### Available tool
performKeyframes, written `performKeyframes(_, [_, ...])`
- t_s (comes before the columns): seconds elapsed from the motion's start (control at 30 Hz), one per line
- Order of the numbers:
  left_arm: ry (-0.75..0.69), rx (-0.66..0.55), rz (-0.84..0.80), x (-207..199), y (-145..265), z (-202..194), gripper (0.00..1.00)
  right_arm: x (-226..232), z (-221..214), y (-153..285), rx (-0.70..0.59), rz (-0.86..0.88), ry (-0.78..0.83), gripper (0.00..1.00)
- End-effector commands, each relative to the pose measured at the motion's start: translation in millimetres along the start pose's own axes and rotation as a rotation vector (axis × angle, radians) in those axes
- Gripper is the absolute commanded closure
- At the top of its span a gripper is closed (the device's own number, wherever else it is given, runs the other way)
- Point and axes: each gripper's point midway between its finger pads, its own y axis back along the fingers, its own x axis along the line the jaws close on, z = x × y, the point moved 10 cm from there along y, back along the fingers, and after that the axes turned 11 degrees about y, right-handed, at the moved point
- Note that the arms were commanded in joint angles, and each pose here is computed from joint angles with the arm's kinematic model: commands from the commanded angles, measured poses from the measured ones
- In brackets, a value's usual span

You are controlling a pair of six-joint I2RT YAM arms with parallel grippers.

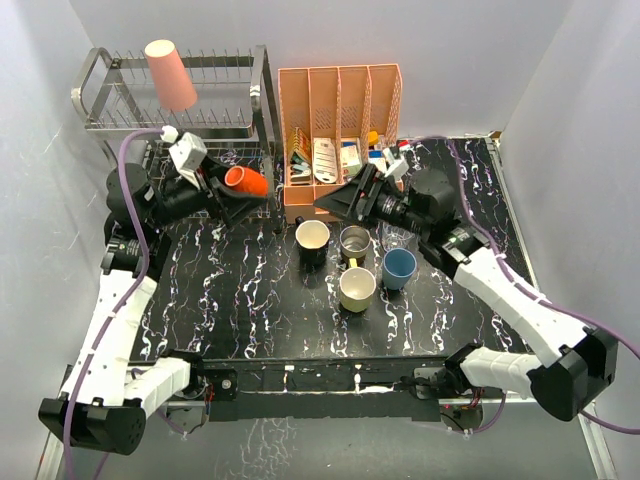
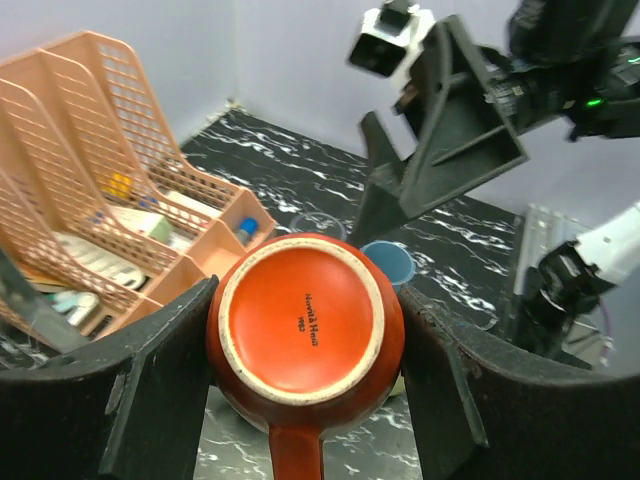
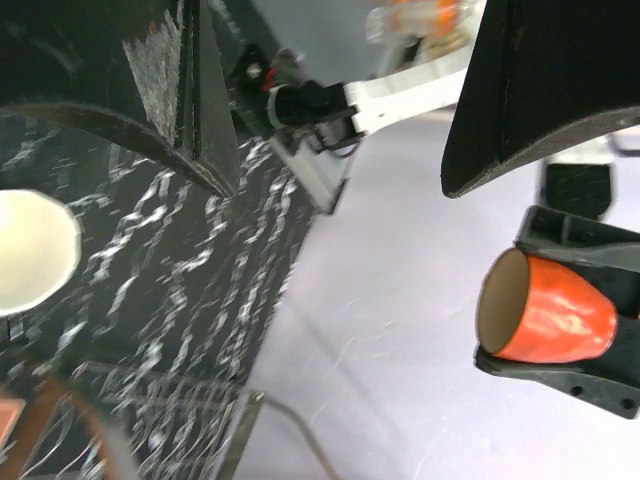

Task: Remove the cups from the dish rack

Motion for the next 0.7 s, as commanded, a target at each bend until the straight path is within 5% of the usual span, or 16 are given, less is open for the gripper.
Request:
performKeyframes(0.0, [-0.034, -0.009, -0.145, -18.6, 6.0, -4.9, 1.00, 24.5, 3.5, -0.4, -0.044, 0.345, -0.183, 0.15])
performKeyframes(0.67, [-0.047, -0.028, -0.209, -18.5, 3.0, -14.6, 1.00, 59.0, -0.2, -68.1, -0.084, 0.721, -0.462, 0.18])
